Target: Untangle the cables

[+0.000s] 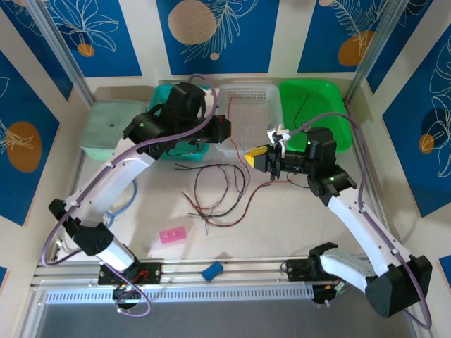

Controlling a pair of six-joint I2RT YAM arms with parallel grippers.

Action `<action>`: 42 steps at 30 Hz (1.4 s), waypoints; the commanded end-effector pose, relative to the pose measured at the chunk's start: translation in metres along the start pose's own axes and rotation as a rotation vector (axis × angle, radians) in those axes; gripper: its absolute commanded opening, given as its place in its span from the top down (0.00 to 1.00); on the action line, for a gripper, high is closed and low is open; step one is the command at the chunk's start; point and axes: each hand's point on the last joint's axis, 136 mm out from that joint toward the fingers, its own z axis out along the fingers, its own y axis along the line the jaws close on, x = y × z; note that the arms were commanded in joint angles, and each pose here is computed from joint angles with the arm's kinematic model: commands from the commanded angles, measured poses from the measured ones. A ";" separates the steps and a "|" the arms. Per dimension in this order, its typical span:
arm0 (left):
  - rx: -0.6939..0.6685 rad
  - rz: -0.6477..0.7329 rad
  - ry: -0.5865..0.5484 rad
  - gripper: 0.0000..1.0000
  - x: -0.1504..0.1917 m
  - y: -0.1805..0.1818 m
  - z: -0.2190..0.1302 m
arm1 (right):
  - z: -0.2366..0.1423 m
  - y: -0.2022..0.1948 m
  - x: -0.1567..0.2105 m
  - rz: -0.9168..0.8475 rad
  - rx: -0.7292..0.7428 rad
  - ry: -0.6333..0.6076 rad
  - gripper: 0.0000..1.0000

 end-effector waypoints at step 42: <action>-0.235 -0.249 -0.098 1.00 0.054 0.153 -0.074 | -0.173 0.002 -0.187 -0.287 0.706 -0.683 1.00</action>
